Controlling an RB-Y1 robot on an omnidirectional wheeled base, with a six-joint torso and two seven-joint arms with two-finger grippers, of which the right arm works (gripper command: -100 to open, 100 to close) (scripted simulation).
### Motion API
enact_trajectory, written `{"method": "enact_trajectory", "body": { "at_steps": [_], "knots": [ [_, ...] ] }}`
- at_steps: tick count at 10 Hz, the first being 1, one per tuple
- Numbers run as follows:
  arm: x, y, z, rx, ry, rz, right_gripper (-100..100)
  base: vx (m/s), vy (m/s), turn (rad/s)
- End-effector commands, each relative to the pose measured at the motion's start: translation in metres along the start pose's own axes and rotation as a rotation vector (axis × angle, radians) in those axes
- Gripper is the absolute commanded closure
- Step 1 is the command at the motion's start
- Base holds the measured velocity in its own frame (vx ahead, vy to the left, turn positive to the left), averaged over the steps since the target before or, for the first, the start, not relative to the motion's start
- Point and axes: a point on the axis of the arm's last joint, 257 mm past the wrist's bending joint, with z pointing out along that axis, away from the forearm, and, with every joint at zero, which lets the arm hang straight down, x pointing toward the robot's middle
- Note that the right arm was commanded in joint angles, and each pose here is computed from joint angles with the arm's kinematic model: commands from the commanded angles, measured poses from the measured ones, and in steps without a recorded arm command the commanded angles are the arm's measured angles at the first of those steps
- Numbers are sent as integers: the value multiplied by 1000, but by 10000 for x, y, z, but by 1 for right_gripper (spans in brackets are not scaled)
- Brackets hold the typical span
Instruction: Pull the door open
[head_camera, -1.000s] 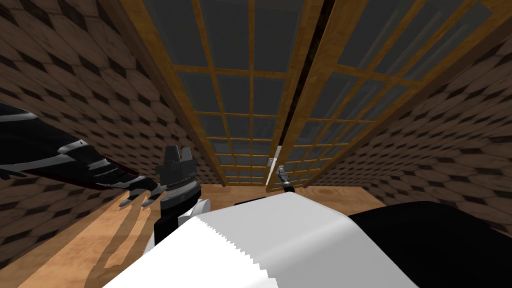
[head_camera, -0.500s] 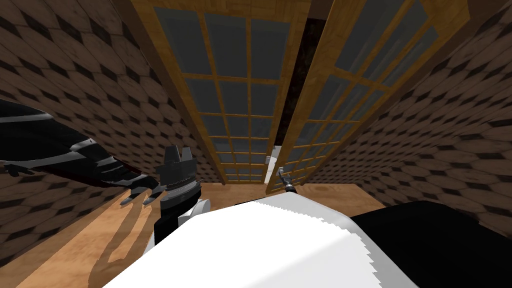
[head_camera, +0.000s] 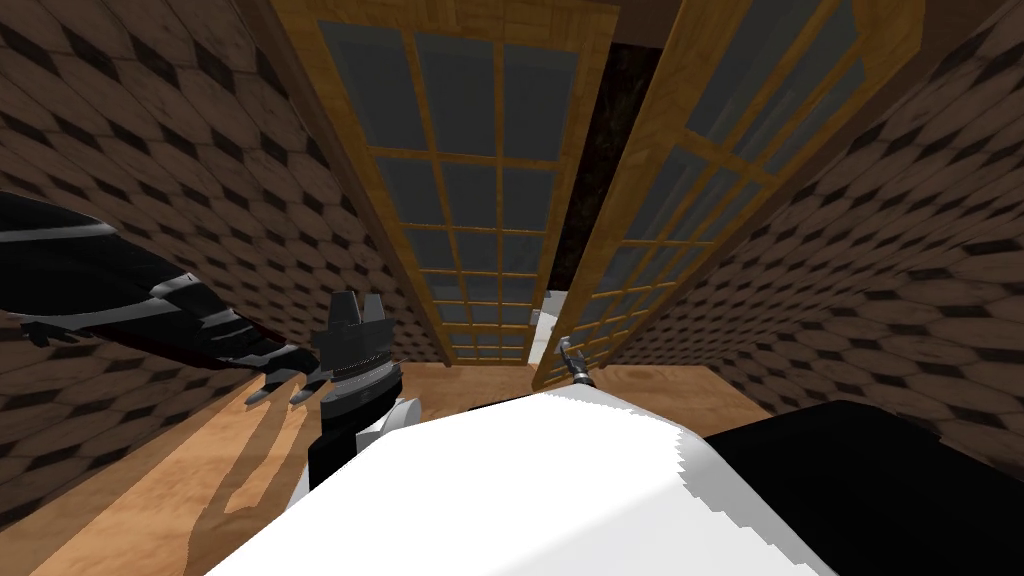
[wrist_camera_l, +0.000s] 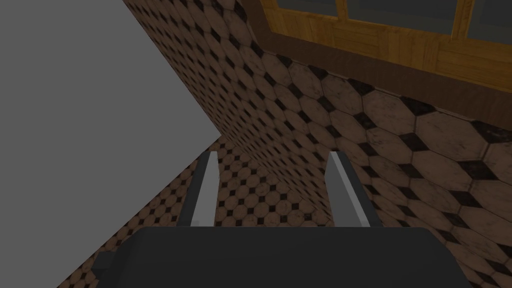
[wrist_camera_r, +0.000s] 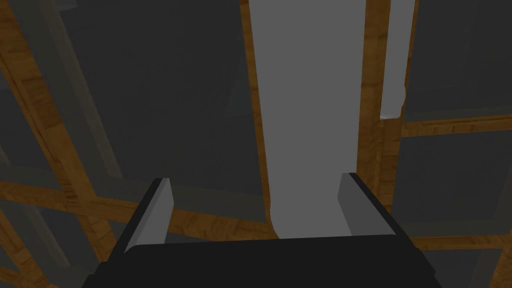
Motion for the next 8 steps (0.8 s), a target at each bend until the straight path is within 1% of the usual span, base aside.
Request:
{"method": "enact_trajectory", "body": {
  "at_steps": [1, 2, 4, 5, 6, 7, 8],
  "knots": [
    [84, -264, -104, 46, 33, 26, 100, -111, 3, 38],
    [96, -300, -132, 53, 36, 42, 100, -104, -2, 9],
    [41, -282, -98, 48, 22, 41, 100, -55, -1, -12],
    [120, -372, -191, 68, 41, 73, 100, -58, -10, 42],
    [131, -408, -220, 75, 43, 89, 100, -83, -13, 29],
    [153, -479, -280, 90, 48, 120, 100, -88, -5, 29],
    [163, -515, -310, 97, 50, 136, 100, -85, -13, 22]
  ]
}}
